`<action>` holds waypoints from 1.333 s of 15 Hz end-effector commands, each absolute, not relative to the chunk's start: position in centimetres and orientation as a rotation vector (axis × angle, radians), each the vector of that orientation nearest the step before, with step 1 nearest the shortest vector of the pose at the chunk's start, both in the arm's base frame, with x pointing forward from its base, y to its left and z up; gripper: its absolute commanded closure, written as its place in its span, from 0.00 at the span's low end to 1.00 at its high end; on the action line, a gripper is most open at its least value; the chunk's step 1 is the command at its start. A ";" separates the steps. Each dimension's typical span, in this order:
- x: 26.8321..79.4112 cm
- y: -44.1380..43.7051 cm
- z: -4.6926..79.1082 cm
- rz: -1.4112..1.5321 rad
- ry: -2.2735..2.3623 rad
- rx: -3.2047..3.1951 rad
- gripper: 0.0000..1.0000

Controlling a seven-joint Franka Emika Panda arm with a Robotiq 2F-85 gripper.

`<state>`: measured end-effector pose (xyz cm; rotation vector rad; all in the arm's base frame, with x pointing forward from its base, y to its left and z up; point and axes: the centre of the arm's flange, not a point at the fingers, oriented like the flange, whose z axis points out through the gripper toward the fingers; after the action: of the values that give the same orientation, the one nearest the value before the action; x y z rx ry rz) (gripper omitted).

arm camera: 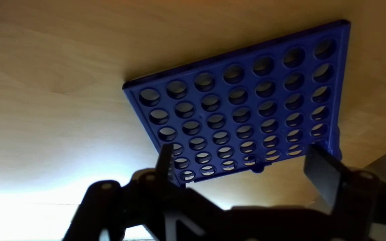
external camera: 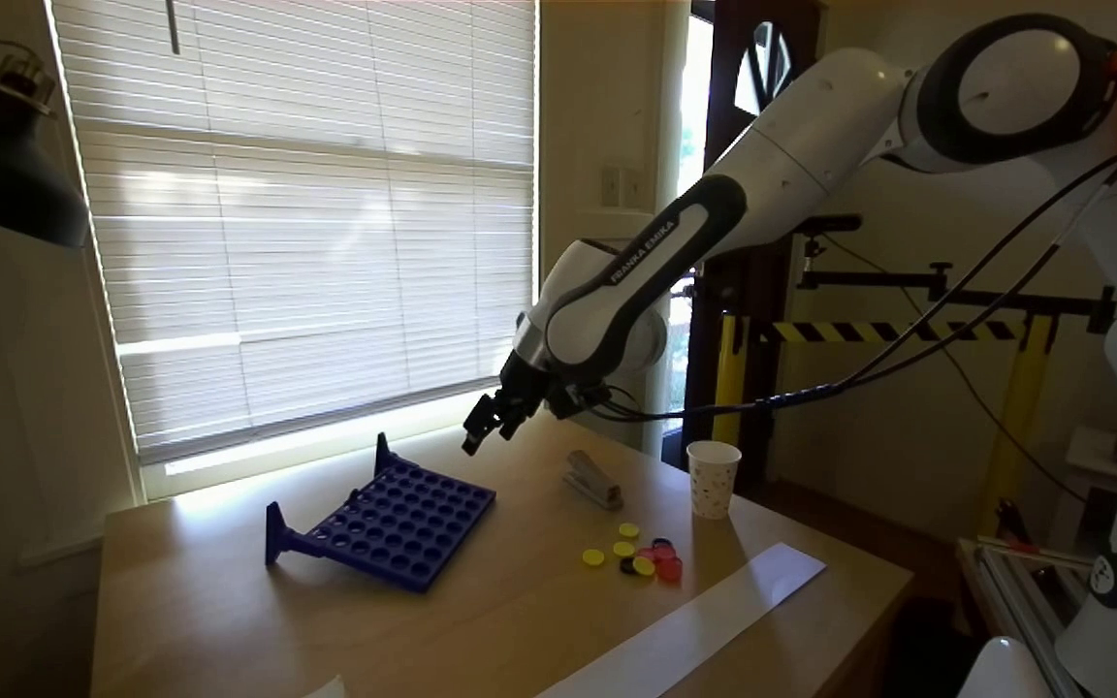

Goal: Pick up the blue object and lay it down on the table

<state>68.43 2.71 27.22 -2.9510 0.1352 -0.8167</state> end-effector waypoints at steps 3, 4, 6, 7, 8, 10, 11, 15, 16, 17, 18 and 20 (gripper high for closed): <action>65.9 3.8 30.0 -0.749 0.137 -2.995 0.00; 65.7 3.8 30.2 -0.752 0.134 -3.000 0.00; 65.3 4.0 30.6 -0.763 0.122 -3.009 0.00; 65.2 4.1 30.7 -0.768 0.117 -3.011 0.00; 66.7 3.6 29.8 -0.786 0.111 -2.989 0.00; 66.4 3.7 30.0 -0.786 0.107 -2.992 0.00; 66.3 3.7 30.1 -0.786 0.107 -2.992 0.00; 66.3 3.7 30.1 -0.787 0.106 -2.992 0.00; 66.3 3.7 30.1 -0.787 0.106 -2.992 0.00; 66.3 3.7 30.1 -0.787 0.106 -2.992 0.00; 66.3 3.7 30.1 -0.787 0.106 -2.993 0.00; 66.3 3.7 30.1 -0.787 0.106 -2.993 0.00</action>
<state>66.28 3.67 30.09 -2.9927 0.1057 -0.7867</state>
